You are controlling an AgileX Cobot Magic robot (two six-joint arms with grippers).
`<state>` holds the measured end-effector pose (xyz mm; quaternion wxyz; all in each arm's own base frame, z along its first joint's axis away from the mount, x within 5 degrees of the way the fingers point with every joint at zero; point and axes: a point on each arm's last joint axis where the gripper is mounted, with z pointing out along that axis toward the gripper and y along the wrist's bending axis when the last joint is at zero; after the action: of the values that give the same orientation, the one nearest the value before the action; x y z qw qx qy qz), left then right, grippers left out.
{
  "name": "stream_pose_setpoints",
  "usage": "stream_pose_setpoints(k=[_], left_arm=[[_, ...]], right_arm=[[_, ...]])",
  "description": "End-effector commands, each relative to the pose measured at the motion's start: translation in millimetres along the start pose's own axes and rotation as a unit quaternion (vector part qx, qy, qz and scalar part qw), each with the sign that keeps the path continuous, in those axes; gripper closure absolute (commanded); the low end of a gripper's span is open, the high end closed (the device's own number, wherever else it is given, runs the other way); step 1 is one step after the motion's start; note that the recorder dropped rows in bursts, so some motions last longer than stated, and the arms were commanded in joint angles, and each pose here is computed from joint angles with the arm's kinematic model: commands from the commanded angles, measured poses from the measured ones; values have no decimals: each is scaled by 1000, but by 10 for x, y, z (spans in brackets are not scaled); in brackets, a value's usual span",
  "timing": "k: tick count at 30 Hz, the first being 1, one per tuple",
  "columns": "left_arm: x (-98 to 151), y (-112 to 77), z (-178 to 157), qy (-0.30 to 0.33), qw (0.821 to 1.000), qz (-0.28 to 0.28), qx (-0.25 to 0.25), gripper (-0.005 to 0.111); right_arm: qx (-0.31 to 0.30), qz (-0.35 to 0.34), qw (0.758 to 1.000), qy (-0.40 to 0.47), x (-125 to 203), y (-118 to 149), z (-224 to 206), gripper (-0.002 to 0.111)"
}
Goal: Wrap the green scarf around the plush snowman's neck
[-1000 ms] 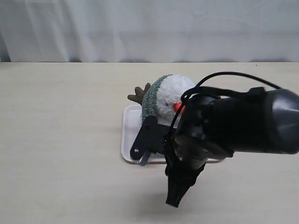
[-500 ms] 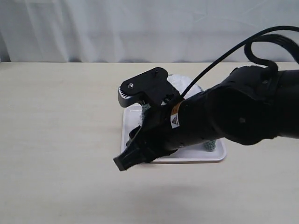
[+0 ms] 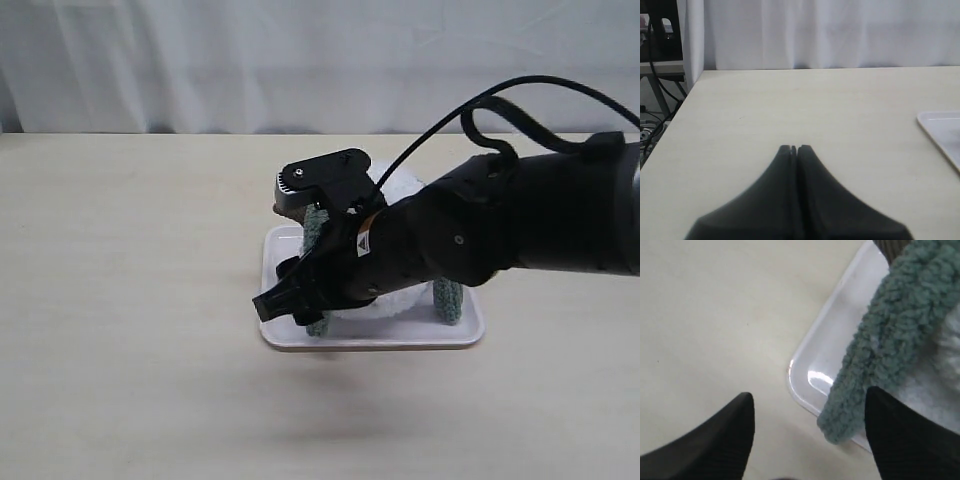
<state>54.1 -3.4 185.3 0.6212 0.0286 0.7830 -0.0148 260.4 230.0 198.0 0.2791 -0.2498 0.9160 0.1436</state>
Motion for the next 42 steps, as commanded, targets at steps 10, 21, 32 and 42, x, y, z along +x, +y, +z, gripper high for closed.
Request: stream_pose_setpoints(k=[10,21,32,42], left_arm=[[0,2,0,-4,1000,-2,-2,107],[0,2,0,-4,1000,-2,-2,107],[0,2,0,-4,1000,-2,-2,107],[0,2,0,-4,1000,-2,-2,107]], right_arm=[[15,23,999,-24,-69,-200,111,49],[11,24,998,-56,-114,-199,170,49],[15,25,999,-36,-28,-222,367,61],[18,-2,999,-37,-33,-225,355,104]])
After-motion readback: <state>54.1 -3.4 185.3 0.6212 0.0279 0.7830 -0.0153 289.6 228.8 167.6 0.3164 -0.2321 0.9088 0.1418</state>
